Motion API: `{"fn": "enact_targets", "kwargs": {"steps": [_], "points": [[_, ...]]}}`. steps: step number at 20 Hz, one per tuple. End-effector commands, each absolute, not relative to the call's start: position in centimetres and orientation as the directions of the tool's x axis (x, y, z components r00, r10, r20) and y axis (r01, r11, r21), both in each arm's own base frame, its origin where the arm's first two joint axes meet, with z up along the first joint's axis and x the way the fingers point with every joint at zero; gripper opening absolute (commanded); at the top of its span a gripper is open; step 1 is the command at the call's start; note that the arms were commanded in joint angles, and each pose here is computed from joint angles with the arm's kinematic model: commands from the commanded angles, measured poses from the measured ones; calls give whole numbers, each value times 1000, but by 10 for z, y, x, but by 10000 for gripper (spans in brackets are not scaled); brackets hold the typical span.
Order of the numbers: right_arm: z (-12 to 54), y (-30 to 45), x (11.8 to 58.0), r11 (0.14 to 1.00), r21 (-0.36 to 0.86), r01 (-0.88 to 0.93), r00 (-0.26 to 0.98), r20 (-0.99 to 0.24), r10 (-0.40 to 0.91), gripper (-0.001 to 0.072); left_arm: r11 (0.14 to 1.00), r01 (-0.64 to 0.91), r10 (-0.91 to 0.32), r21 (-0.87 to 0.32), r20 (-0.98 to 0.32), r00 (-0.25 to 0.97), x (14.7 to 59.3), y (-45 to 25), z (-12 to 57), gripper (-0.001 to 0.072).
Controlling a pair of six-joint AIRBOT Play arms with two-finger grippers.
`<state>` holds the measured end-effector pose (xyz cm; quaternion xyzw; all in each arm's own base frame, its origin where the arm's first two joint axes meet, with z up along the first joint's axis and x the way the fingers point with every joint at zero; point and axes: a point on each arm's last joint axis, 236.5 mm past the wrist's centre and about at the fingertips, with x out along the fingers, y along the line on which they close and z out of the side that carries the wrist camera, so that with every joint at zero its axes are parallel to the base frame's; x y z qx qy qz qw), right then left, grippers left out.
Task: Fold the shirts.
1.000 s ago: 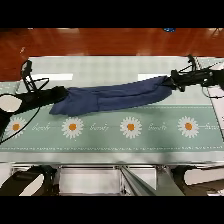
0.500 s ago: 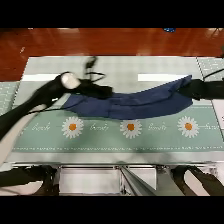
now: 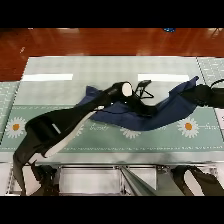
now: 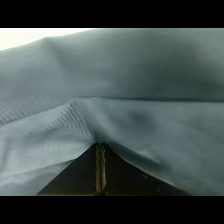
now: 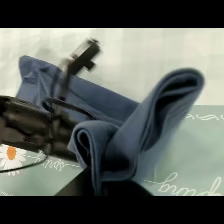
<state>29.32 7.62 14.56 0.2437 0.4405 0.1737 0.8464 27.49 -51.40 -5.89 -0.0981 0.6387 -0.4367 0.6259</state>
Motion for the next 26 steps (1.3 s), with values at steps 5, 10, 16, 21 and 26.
{"fn": "enact_targets", "kwargs": {"steps": [5, 10, 16, 21, 26], "points": [[149, 101, 299, 795, 599, -98, 545, -636, 547, 30, 613, 482, -678, -625, -730, -85, 357, -429, 2, 17], [126, 194, 340, 717, 677, -166, 492, -573, 655, 30, 840, 343, -510, -421, -828, 235, 408, -228, 66, 16], [70, 327, 394, 657, 724, -212, 336, -577, 744, 30, 910, 136, -398, -392, -732, 554, 325, -91, 120, 16], [22, 403, 411, 613, 765, -196, 215, -577, 788, 30, 905, 85, -376, -417, -690, 618, 265, -83, 108, 16], [-5, 437, 392, 593, 779, -206, 116, -582, 805, 409, 905, 57, -364, -422, -697, 617, 269, -81, 88, 16]]}}
